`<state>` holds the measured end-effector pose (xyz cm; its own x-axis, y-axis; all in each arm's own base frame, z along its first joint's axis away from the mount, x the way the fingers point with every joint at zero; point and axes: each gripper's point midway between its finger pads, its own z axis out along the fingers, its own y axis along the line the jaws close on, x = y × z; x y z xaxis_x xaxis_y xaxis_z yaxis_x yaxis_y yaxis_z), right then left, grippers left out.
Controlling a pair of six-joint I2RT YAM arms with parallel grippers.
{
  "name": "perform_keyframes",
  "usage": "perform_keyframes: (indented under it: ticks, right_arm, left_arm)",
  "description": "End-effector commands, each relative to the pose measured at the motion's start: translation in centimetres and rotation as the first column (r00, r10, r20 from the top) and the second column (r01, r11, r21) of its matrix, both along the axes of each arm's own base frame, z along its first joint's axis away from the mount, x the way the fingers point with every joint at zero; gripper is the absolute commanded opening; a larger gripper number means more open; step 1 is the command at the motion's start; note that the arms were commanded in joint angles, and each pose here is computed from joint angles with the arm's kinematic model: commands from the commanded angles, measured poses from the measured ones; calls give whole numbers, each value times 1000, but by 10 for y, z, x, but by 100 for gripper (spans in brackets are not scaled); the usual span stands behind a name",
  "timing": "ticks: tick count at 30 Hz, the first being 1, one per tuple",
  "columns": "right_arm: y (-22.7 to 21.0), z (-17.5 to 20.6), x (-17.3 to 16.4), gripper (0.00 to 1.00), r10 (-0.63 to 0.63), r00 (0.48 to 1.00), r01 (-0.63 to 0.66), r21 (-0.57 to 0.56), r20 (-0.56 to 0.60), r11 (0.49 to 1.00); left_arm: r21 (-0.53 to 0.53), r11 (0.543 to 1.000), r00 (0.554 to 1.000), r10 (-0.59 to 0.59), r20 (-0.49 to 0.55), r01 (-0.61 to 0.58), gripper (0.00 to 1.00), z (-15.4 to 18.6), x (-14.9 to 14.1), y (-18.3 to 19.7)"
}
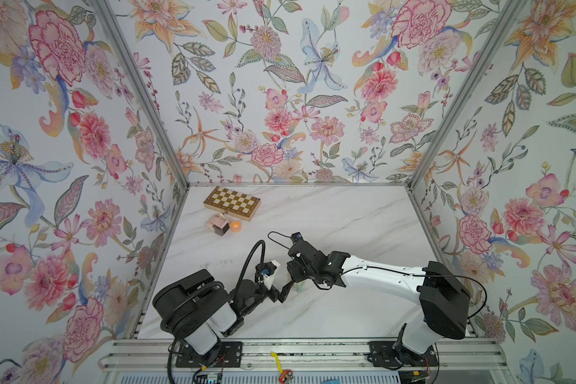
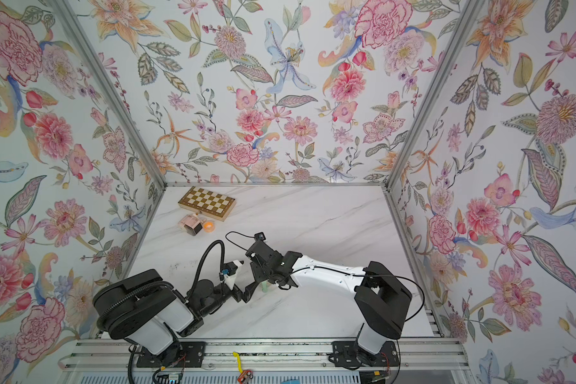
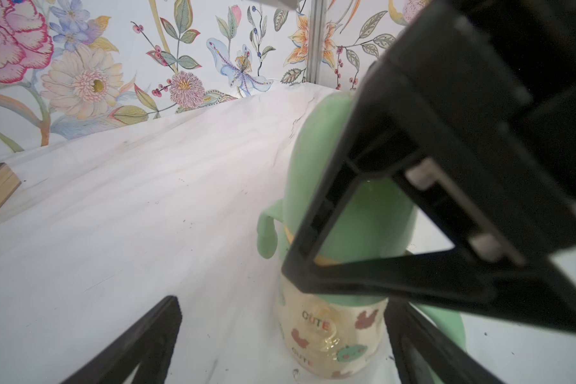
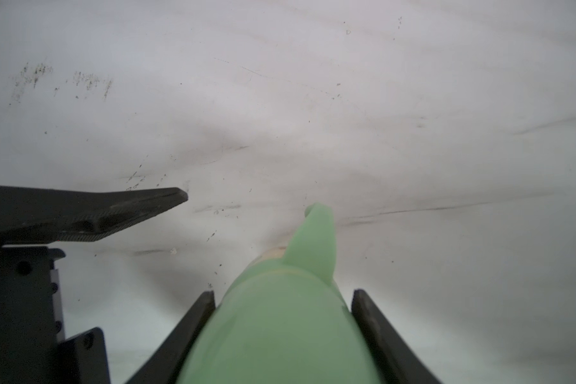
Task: Assemble the baby bottles
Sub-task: Place the baby bottle at the center of the board.
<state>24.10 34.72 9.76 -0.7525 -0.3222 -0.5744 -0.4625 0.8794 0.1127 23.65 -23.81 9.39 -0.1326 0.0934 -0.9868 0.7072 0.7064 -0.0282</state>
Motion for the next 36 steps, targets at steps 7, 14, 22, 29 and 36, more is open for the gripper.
perform_keyframes:
  ticks: [7,14,22,29,36]
  right_arm:
    - [-47,-72,-56,52,-45,972,-27,-297,-233,954]
    - [-20,-42,-46,69,-25,982,-20,-230,-188,973]
    - [-2,-3,-36,82,-10,992,-7,-141,-123,990]
    - [3,87,-31,100,26,1000,-26,38,-1,999]
    - [-151,167,49,99,-197,911,216,-13,363,976]
  left_arm:
    - [-139,989,993,57,100,-43,98,57,2,9]
    - [-99,992,987,89,133,-76,99,68,5,15]
    - [-70,994,983,93,157,-83,100,75,1,21]
    - [-130,987,966,122,229,-94,100,125,-6,32]
    - [-208,779,765,624,162,-592,100,204,79,152]
